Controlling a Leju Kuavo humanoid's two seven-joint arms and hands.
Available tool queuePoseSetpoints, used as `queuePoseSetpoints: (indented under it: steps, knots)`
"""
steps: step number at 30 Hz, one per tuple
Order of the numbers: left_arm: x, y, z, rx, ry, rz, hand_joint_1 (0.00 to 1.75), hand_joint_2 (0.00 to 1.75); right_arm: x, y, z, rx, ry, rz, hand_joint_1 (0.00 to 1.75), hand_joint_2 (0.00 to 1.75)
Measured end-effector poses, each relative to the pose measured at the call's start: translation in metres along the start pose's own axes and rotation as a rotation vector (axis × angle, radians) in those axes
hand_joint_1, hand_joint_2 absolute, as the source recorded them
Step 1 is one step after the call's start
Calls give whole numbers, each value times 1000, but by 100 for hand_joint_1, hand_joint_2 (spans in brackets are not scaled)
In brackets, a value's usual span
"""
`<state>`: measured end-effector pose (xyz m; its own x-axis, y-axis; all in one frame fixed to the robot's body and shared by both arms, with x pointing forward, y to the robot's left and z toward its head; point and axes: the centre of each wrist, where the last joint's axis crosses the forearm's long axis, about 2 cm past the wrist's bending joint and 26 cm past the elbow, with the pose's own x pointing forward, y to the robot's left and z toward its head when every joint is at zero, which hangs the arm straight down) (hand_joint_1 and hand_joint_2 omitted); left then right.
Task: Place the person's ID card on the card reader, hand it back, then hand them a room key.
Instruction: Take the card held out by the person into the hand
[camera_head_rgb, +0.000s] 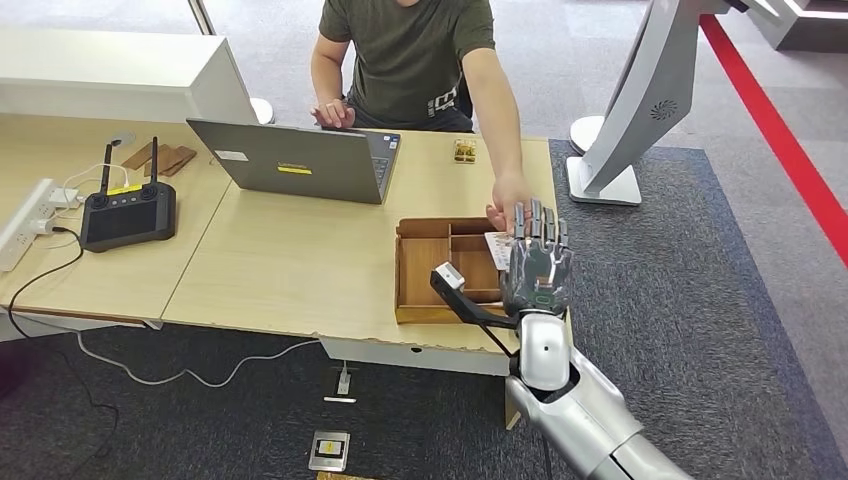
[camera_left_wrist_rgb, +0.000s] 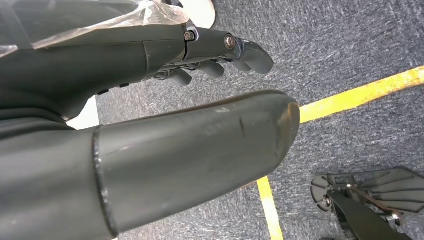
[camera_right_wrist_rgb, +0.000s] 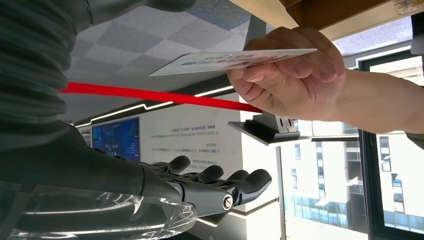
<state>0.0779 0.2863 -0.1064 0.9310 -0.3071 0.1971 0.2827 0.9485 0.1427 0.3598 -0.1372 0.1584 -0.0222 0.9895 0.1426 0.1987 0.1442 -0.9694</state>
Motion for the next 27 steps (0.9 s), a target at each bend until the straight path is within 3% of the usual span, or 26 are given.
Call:
queuePoseSetpoints:
  steps: [1,4,5,22,27]
  knots:
    - [0,0,0,0,0,-1,0,0,0,0,1,-1,1,-3,48,175]
    - [0,0,0,-1,-2,-7,0,0,0,-1,1,-5,7,-15,154,175]
    - [0,0,0,-1,-2,-8,0,0,0,-2,2,-6,8,-18,162,175]
    - [3,-4,0,-13,-13,-34,0,0,-5,-5,5,-8,36,-34,175,175]
    - [3,-4,0,-14,-14,-37,0,0,-8,-3,9,-18,36,-114,175,175]
